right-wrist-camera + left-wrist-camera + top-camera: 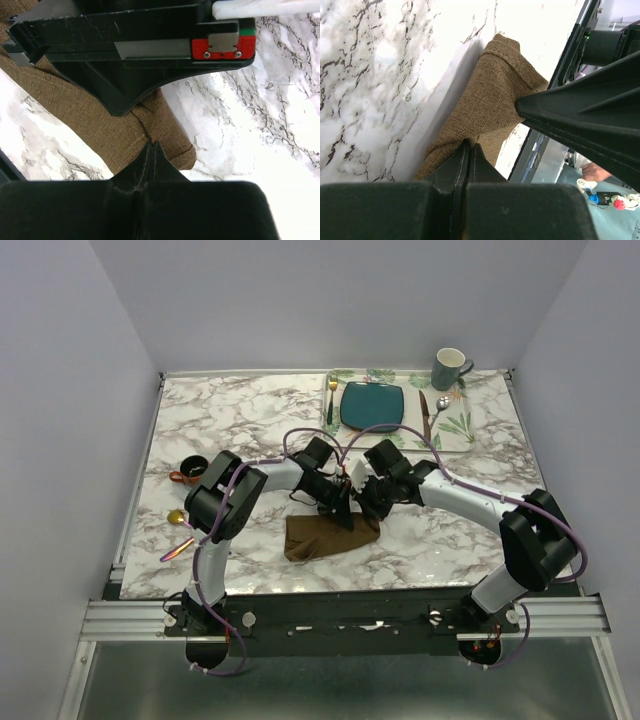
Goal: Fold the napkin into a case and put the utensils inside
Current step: Stuff the top corner of the smaller-rectangle-folded napkin into the folded napkin.
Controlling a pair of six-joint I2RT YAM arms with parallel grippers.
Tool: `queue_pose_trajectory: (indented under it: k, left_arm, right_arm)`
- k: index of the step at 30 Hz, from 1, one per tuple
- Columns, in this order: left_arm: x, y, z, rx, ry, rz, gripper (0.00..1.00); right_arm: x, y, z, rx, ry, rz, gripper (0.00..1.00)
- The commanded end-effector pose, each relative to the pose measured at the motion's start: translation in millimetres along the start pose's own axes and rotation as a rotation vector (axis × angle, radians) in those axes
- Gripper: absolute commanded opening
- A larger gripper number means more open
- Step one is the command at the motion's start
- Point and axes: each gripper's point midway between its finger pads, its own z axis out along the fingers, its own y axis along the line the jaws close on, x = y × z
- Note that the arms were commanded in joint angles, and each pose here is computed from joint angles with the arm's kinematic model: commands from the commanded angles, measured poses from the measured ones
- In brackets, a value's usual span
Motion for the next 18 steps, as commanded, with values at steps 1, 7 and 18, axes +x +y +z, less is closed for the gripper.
queue_pose_trajectory:
  k: [1,7,18]
  left_arm:
    - [-9.6,0.1,1.2,-0.005,-0.017,-0.006,0.00]
    - [-21.8,-19.0,-2.0,0.048,-0.046,0.017,0.00]
    - [-21.5,-17.0,7.1,0.088,-0.054,0.009,0.00]
  right_arm:
    - [-7.4,9.4,-4.6,-0.041,-0.015,-0.014,0.01]
    - [-3.5,7.9,1.7,-0.044,0.006,-0.009,0.02]
    - [-0.8,2.6,4.3,-0.016,0.024,-0.007,0.02]
